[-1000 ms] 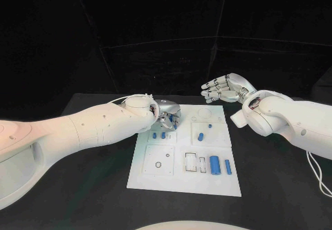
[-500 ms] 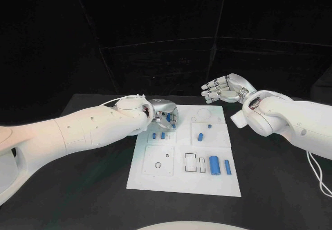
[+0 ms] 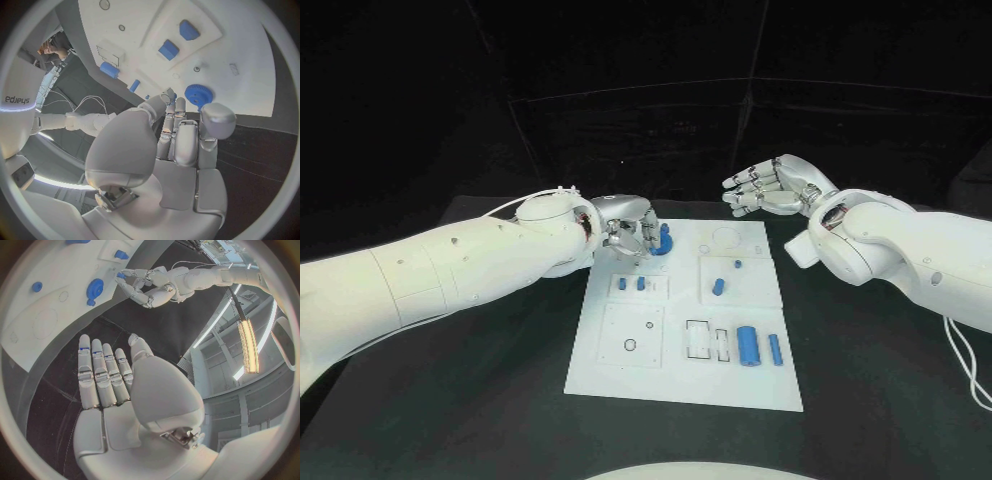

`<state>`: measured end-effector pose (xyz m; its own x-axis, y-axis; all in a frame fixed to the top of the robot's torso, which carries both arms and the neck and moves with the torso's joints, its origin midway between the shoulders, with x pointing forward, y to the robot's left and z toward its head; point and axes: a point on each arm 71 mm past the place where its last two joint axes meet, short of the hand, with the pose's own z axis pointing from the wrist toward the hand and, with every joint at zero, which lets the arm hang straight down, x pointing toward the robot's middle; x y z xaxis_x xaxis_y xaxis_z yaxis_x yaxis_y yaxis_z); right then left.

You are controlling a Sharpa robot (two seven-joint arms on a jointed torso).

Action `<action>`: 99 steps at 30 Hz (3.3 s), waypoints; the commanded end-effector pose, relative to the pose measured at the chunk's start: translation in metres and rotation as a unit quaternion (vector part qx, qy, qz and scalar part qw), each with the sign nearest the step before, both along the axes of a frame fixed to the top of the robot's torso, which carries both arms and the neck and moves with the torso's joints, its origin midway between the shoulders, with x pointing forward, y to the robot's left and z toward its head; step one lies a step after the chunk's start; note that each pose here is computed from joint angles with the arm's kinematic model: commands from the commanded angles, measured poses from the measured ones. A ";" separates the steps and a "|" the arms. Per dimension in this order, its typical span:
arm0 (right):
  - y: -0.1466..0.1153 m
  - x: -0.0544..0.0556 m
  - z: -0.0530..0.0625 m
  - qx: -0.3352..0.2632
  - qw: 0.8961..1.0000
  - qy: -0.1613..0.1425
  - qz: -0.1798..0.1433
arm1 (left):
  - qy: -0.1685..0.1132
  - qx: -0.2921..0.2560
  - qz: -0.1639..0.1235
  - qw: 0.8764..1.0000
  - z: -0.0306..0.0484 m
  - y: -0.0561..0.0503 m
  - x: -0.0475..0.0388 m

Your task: Assemble the parts on the task board

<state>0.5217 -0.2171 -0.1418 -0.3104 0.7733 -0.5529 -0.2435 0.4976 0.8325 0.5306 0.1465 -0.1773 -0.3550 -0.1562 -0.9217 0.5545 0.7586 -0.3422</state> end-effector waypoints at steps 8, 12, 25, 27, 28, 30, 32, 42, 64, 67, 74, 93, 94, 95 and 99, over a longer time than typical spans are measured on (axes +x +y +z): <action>0.002 0.000 0.001 -0.005 1.000 -0.002 0.007 | 0.028 0.015 0.032 0.999 -0.0061 0.019 0.0042; 0.001 0.000 0.001 -0.005 1.000 -0.001 0.007 | 0.035 0.020 0.037 0.998 -0.0097 0.023 0.0055; 0.002 0.000 0.001 -0.005 1.000 -0.003 0.008 | 0.055 0.034 0.048 0.997 -0.0226 0.030 0.0077; 0.002 0.000 0.001 -0.005 1.000 -0.003 0.008 | 0.056 0.035 0.048 0.997 -0.0234 0.029 0.0078; 0.002 0.000 0.001 -0.005 1.000 -0.003 0.008 | 0.057 0.035 0.048 0.997 -0.0237 0.029 0.0080; 0.002 0.000 0.001 -0.005 1.000 -0.003 0.009 | 0.057 0.035 0.048 0.997 -0.0241 0.029 0.0082; 0.002 0.000 0.001 -0.005 1.000 -0.003 0.009 | 0.057 0.035 0.048 0.997 -0.0244 0.029 0.0086; 0.003 0.000 0.001 -0.009 1.000 -0.005 0.011 | 0.056 0.032 0.043 0.997 -0.0267 0.022 0.0097; 0.004 -0.001 0.001 -0.011 1.000 -0.006 0.013 | 0.073 0.051 0.046 0.995 -0.0313 0.020 0.0094; 0.004 -0.001 0.001 -0.011 1.000 -0.006 0.013 | 0.076 0.054 0.045 0.995 -0.0319 0.020 0.0091; 0.004 -0.001 0.001 -0.010 1.000 -0.007 0.014 | 0.078 0.056 0.045 0.994 -0.0326 0.020 0.0092; 0.000 0.002 0.000 -0.013 1.000 -0.005 0.011 | 0.059 0.043 0.051 0.996 -0.0300 0.022 0.0111; -0.001 0.002 0.000 -0.014 1.000 -0.004 0.010 | 0.058 0.043 0.052 0.996 -0.0300 0.023 0.0111; -0.003 0.003 0.000 -0.015 1.000 -0.002 0.008 | 0.057 0.042 0.054 0.996 -0.0300 0.025 0.0111; -0.008 0.005 -0.002 -0.033 0.999 0.000 0.010 | 0.052 0.040 0.061 0.996 -0.0296 0.033 0.0108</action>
<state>0.5263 -0.2246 -0.1441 -0.3069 0.7537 -0.5811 -0.2433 0.5282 0.8136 0.5409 0.1774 -0.2093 -0.4547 -0.1203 -0.8825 0.4199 0.8448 -0.3315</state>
